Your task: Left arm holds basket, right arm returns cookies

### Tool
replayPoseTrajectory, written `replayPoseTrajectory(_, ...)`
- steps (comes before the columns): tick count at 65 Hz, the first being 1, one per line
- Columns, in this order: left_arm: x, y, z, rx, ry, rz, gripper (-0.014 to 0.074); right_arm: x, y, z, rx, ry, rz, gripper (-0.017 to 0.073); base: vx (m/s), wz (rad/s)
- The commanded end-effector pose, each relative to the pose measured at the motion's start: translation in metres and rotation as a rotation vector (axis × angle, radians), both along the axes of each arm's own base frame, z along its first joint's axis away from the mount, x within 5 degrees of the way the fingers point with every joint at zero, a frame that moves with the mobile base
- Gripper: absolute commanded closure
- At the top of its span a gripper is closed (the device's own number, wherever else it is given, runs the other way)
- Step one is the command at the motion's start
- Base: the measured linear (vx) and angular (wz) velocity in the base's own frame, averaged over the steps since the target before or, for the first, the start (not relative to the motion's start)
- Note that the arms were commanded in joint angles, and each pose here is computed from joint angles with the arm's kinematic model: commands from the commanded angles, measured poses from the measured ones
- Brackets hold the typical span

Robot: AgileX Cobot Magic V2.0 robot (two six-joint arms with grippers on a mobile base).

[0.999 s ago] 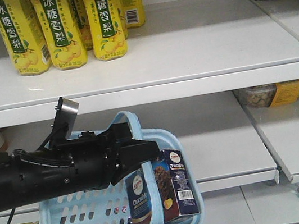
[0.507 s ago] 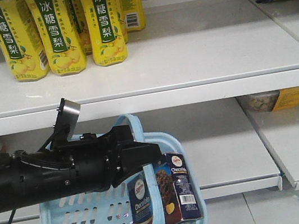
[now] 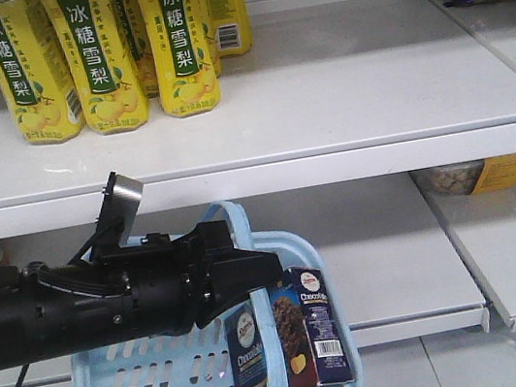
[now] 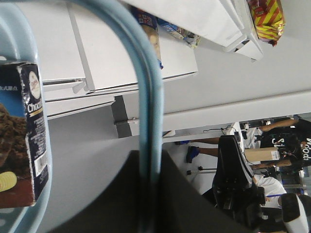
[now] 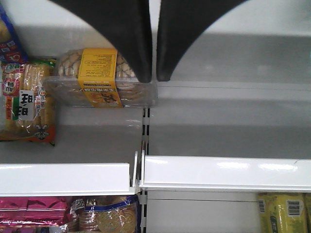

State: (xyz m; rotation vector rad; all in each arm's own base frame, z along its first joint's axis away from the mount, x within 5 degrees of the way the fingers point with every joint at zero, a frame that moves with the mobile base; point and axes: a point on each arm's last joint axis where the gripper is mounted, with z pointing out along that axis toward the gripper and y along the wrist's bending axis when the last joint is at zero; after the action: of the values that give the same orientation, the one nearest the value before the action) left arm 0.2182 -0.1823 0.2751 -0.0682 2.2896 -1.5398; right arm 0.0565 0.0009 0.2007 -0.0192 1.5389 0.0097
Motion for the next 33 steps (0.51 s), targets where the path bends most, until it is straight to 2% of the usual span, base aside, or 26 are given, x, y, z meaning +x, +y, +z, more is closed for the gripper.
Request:
replayPoseTrajectory(1, -0.0005, -0.0005, 0.0284, -0.129, -0.029, 0.026, 0.0599, -0.0004, 0.0007, 0.0011, -0.001, -0.064, 0.007, 0.0565, 0.00, 0.00)
replayPoseTrajectory(33, -0.0005, -0.0005, 0.0284, -0.129, -0.029, 0.026, 0.0599, -0.0005, 0.0007, 0.0018, -0.001, -0.070, 0.008, 0.0565, 0.00, 0.00)
